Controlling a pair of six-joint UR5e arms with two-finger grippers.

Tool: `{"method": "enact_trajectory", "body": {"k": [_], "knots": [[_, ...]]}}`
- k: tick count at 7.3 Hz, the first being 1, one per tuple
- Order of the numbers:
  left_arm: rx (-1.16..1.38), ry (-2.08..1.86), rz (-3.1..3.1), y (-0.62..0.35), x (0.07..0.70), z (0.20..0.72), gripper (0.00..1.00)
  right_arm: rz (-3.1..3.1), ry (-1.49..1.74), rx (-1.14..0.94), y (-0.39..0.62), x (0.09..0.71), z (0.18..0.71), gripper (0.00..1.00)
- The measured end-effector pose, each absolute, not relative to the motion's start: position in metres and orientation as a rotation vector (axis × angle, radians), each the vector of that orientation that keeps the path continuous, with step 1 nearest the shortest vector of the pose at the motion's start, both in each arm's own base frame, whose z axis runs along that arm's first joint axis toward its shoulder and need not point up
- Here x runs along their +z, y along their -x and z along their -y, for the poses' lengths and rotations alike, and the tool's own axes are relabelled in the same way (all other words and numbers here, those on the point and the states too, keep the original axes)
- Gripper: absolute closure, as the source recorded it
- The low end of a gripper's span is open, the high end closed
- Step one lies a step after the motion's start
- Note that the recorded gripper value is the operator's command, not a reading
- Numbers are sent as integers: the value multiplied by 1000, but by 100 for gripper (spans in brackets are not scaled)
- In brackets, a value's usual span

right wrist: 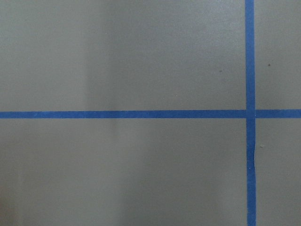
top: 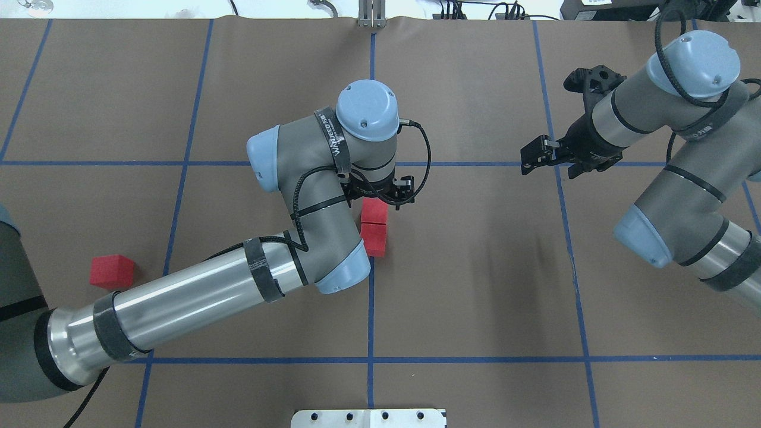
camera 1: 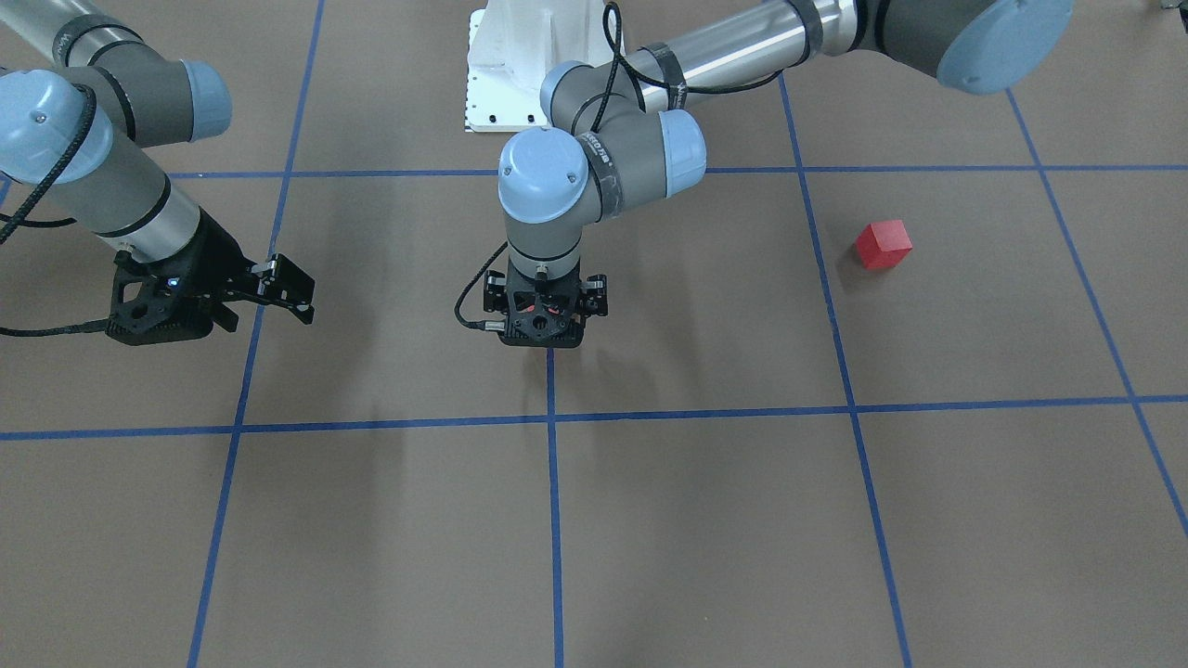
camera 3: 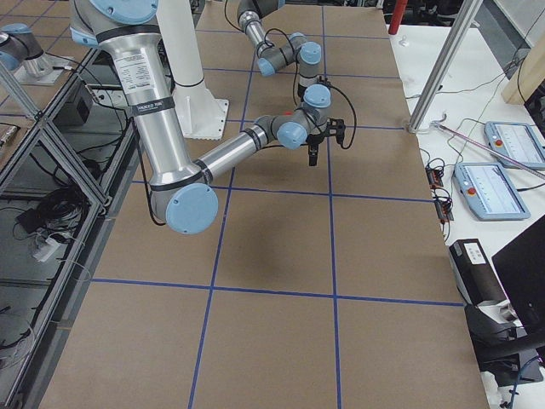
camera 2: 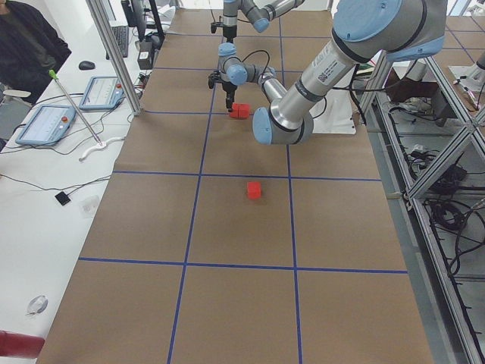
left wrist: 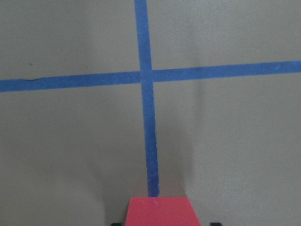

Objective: Form red blocks into L shape at center
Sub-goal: 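Open the left gripper and pull it back from the cubes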

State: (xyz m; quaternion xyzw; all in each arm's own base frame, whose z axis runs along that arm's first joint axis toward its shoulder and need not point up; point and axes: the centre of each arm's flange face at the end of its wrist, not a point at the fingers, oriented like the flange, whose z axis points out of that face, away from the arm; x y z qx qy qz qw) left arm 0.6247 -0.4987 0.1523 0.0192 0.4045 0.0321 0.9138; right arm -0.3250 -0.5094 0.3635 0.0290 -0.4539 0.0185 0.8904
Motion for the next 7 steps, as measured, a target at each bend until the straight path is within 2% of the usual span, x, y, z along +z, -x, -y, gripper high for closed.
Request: {"method": "enact_trajectory", "body": {"k": [2,4,7], "knots": [[65,-77,-881,-559,188,469,0,942,-61,39,325,363,510,1],[42,-100,-887,-458,259,431,0,942,-63,39,325,363,510,1],[73,-98,-812,-331,359,418,0,940,-65,40,326,363,510,1]]}}
